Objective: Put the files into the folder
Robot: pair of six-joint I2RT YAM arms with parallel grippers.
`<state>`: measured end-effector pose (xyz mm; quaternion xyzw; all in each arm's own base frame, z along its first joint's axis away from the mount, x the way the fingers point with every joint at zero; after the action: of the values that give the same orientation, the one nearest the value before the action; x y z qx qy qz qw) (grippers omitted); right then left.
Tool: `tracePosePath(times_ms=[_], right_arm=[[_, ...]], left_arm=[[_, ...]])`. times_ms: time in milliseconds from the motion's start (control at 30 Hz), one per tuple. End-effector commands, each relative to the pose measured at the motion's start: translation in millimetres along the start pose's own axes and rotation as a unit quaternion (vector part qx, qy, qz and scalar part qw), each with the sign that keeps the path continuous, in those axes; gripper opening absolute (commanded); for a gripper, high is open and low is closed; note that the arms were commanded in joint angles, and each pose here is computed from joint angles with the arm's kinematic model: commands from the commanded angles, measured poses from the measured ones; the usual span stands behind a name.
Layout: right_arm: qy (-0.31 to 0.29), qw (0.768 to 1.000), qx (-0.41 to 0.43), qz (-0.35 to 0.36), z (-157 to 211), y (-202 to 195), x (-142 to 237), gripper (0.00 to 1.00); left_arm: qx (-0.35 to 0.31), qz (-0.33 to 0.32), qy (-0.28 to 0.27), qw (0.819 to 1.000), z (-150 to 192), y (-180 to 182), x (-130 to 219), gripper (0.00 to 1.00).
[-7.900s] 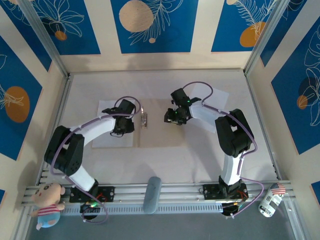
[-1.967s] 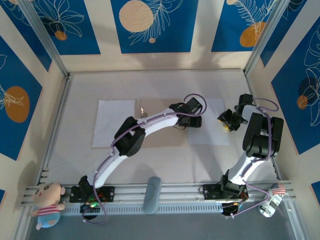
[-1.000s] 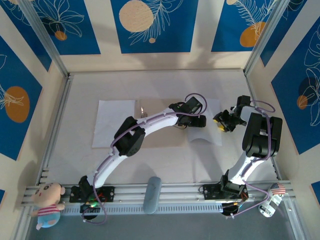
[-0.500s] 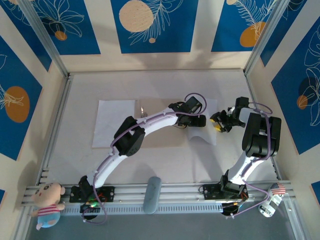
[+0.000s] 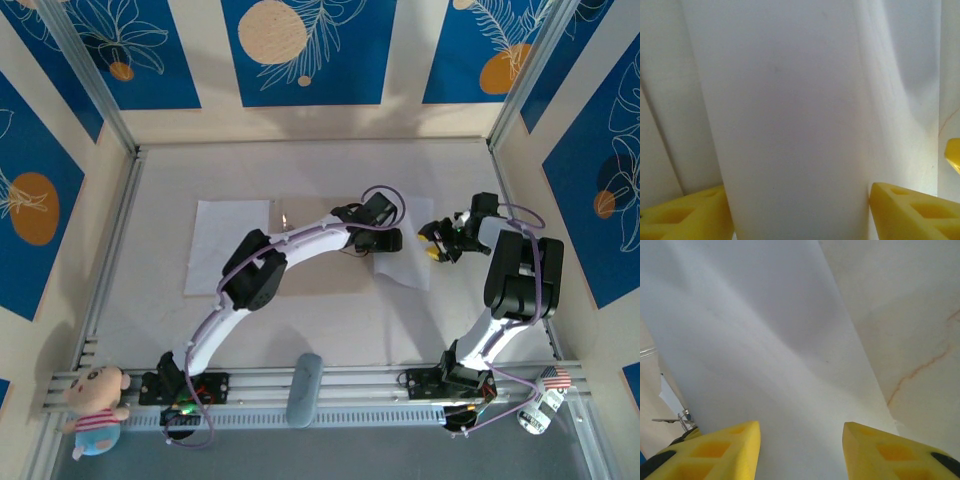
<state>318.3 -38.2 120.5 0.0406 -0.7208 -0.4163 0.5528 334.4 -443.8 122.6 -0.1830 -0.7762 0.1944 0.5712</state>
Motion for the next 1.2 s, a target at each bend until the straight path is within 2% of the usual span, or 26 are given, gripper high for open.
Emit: tracePosePath(times_ms=[0, 367, 833, 1167], right_arm=[[0.004, 0.999, 0.007, -0.031, 7, 11, 7, 0.49], [-0.022, 0.996, 0.034, -0.074, 16, 29, 30, 0.49], [-0.079, 0.982, 0.096, -0.145, 53, 59, 60, 0.50], [-0.074, 0.970, 0.107, -0.204, 67, 76, 71, 0.51]], left_arm=[[0.016, 0.012, 0.020, 1.000, 2, 6, 0, 0.65], [0.031, 0.063, 0.024, 0.997, -6, 1, 20, 0.49], [0.059, 0.106, 0.021, 0.992, -20, 12, 58, 0.40], [0.085, 0.129, 0.016, 0.988, -30, 27, 83, 0.38]])
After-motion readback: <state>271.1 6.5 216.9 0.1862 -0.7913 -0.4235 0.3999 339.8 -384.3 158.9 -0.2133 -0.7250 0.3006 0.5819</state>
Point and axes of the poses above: each hand's point on the last joint's axis, 136 mm out from that joint toward the fingers, its own x axis back along the fingers, its own y axis along the line the jaws close on, z = x × y, the point moved 10 cm from there along x, back along the fingers, and after that the axes turned 10 degrees about x, right-handed, at the moved point
